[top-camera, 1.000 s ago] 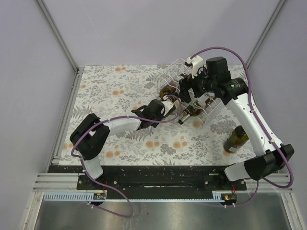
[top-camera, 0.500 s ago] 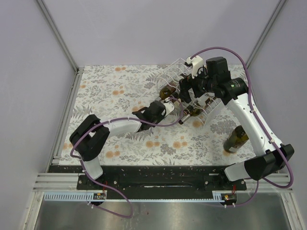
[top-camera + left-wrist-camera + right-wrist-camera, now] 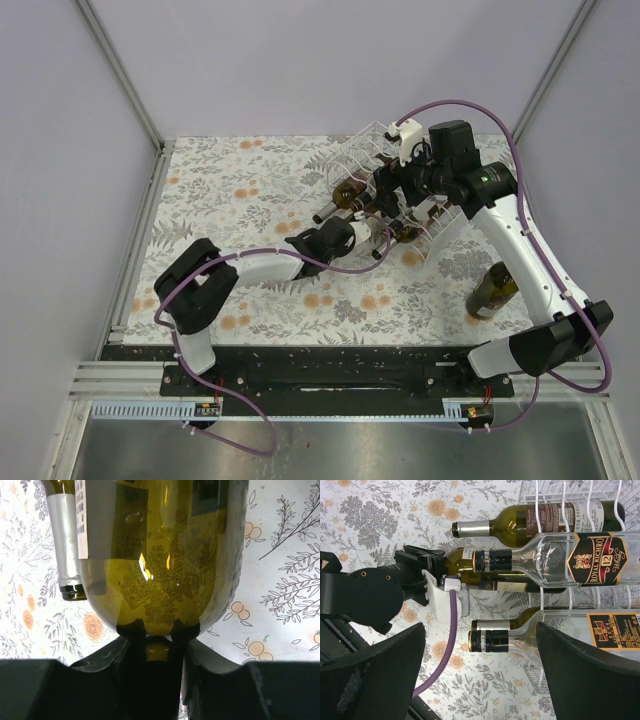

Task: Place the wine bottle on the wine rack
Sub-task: Place the wine bottle in the wine rack, then adjust the wine bottle in the wine rack.

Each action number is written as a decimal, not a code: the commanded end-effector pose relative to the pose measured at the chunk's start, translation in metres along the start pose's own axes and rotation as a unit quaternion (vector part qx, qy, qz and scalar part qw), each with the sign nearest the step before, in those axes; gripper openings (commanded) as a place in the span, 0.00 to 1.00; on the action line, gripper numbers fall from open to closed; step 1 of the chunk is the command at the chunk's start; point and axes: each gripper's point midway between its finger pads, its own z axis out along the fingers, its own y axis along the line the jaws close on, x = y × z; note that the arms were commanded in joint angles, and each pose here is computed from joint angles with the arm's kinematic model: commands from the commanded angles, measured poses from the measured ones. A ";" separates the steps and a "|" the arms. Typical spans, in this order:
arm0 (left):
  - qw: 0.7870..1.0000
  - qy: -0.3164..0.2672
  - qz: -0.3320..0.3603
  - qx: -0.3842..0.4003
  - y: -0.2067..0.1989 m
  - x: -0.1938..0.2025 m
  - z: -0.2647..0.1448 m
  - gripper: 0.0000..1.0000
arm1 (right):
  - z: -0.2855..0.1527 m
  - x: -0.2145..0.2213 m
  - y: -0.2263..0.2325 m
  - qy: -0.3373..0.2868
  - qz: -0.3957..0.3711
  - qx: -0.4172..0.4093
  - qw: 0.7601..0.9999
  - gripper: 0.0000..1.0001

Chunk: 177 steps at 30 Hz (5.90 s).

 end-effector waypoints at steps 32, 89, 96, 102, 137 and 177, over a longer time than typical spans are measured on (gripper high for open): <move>0.998 -0.041 -0.035 -0.032 0.018 -0.078 0.015 0.33 | -0.009 0.001 -0.002 -0.003 -0.009 0.006 1.000 0.99; 0.999 -0.016 -0.044 0.017 -0.011 -0.047 0.019 0.50 | -0.012 0.010 -0.001 0.011 -0.012 0.005 1.000 0.99; 0.998 -0.028 -0.047 0.007 -0.001 -0.051 0.006 0.52 | -0.016 0.011 -0.001 0.014 -0.015 0.009 1.000 0.99; 0.998 -0.035 -0.050 0.008 0.002 -0.052 -0.001 0.65 | -0.015 0.011 0.000 0.015 -0.014 0.007 1.000 1.00; 0.998 -0.034 -0.040 0.047 -0.008 -0.009 -0.035 0.66 | -0.011 0.019 -0.001 0.028 -0.013 0.003 1.000 0.99; 0.975 -0.021 -0.057 0.215 -0.011 0.052 -0.044 0.64 | -0.013 0.017 0.003 0.026 -0.013 -0.004 1.000 0.99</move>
